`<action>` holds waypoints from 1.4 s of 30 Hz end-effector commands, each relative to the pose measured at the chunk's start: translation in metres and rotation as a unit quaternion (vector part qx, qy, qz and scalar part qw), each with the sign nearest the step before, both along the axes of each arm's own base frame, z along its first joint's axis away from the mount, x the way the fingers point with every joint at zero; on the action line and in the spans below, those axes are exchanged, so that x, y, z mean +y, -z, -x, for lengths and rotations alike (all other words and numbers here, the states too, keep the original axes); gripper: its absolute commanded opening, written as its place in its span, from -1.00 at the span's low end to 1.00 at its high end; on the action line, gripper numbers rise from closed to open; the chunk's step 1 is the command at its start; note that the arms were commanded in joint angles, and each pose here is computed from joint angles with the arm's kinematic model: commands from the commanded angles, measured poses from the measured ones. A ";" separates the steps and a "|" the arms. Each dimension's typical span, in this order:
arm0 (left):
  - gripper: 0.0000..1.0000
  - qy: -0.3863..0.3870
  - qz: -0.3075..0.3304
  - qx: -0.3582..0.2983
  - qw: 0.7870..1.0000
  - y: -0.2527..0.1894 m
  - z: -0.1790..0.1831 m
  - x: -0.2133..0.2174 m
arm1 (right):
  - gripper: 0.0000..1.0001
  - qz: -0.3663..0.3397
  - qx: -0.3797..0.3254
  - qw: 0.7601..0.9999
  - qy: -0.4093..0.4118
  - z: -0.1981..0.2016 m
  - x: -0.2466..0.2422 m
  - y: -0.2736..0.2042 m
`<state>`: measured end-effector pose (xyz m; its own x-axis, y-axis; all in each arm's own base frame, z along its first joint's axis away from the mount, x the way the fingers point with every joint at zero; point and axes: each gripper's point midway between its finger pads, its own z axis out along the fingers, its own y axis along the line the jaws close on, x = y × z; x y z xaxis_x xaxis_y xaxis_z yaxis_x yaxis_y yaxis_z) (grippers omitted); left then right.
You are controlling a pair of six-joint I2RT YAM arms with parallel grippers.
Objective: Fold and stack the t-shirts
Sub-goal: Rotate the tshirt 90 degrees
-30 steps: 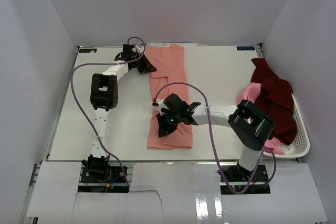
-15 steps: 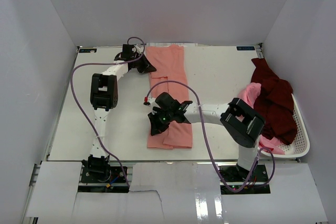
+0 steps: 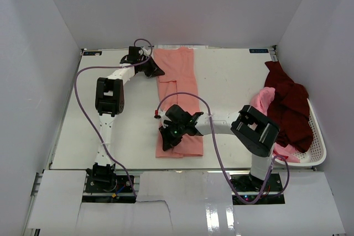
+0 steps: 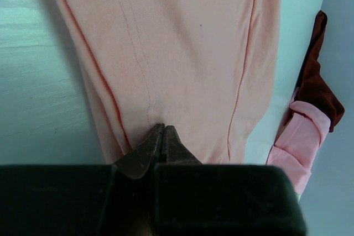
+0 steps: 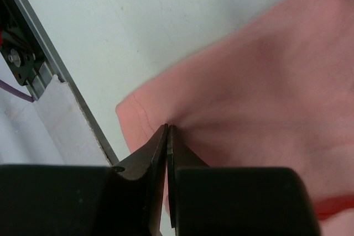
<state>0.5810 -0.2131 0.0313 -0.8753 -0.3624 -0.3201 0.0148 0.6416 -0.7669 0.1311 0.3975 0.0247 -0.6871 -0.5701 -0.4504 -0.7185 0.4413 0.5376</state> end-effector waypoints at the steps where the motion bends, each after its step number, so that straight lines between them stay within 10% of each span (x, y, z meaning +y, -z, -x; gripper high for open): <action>1: -1.00 -0.013 -0.026 0.010 1.000 0.018 -0.003 0.013 | -0.85 -0.009 0.003 1.000 -0.008 0.013 -0.001 -0.013; 22: -1.00 -0.009 -0.020 0.006 1.000 0.008 -0.009 0.011 | -0.82 -0.009 0.026 0.997 -0.067 0.058 0.002 -0.034; 30: -0.97 -0.017 0.002 -0.051 0.999 -0.110 -0.011 0.016 | -0.49 -0.068 -0.027 0.996 -0.044 0.012 0.031 -0.127; 36: -0.89 -0.032 -0.003 -0.023 0.999 -0.182 0.054 0.030 | 0.07 -0.086 -0.064 0.991 0.076 -0.046 -0.028 -0.173; 42: -0.82 -0.025 -0.019 0.039 0.999 -0.144 0.159 0.043 | 0.21 -0.045 -0.052 0.983 0.170 -0.071 -0.098 -0.149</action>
